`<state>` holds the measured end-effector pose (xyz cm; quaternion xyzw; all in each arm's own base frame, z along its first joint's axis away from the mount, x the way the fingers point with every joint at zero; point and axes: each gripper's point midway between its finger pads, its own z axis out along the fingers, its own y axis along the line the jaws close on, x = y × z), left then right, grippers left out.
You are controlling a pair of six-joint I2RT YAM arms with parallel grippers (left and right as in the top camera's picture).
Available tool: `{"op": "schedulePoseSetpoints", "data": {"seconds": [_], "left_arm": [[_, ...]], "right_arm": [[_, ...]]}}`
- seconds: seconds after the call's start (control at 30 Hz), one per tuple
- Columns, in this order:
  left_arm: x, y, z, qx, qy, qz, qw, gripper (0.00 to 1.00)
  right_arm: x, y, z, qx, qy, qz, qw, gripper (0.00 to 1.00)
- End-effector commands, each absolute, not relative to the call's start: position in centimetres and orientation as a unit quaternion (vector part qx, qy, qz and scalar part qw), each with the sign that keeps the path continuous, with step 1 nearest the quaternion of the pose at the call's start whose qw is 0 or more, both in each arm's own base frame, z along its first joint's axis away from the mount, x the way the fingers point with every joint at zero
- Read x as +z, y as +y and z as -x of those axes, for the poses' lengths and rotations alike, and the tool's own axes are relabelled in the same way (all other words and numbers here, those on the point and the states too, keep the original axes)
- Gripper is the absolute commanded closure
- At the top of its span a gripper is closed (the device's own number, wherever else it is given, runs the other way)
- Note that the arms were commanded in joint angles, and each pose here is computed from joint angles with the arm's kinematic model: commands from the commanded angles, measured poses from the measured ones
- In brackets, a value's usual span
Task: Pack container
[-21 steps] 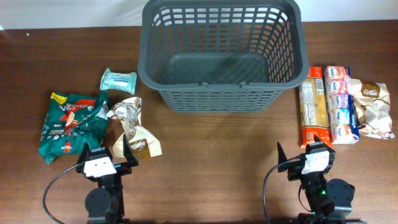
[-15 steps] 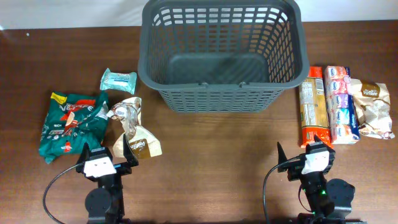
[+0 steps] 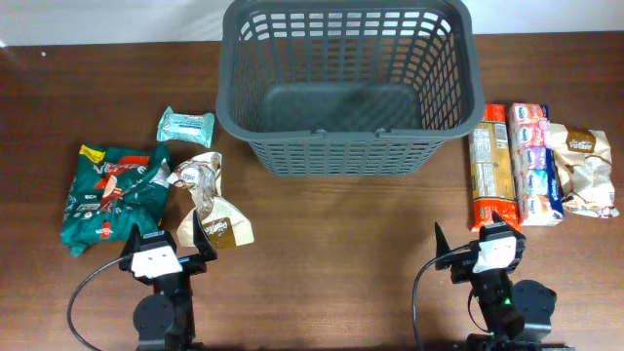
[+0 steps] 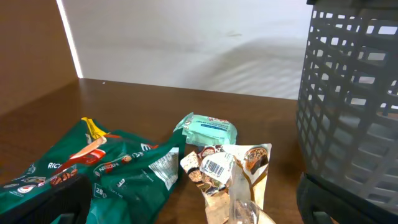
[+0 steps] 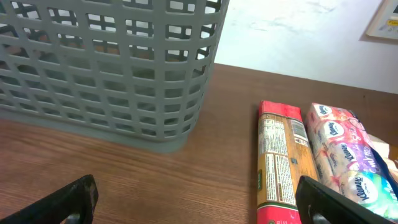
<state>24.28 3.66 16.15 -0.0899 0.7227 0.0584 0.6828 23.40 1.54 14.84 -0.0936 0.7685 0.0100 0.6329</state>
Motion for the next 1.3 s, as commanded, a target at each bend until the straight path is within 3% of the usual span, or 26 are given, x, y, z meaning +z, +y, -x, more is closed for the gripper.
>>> {"op": "schedulePoseSetpoints", "data": {"seconds": [0.0, 0.73, 0.97, 1.13, 1.27], "left_arm": [[16.1, 3.6, -24.3, 0.056, 0.723, 0.093, 0.683, 0.01], [16.1, 3.6, -24.3, 0.055, 0.722, 0.093, 0.683, 0.01], [15.5, -0.8, -24.6, -0.040, 0.738, 0.006, 0.673, 0.01], [14.0, -2.2, -22.5, -0.078, 0.809, -0.006, 0.583, 0.01], [17.3, -1.2, -21.0, -0.053, 0.822, 0.014, 0.567, 0.01]], "right_arm": [[14.7, 1.9, -23.3, 0.018, 0.768, 0.096, 0.633, 0.01], [14.7, 1.9, -23.3, 0.018, 0.768, 0.096, 0.633, 0.01], [14.8, 1.9, -23.4, 0.018, 0.767, 0.096, 0.634, 0.01], [14.8, 2.2, -23.3, 0.025, 0.766, 0.101, 0.634, 0.01], [16.2, 3.8, -22.8, 0.072, 0.754, 0.119, 0.642, 0.01]]}}
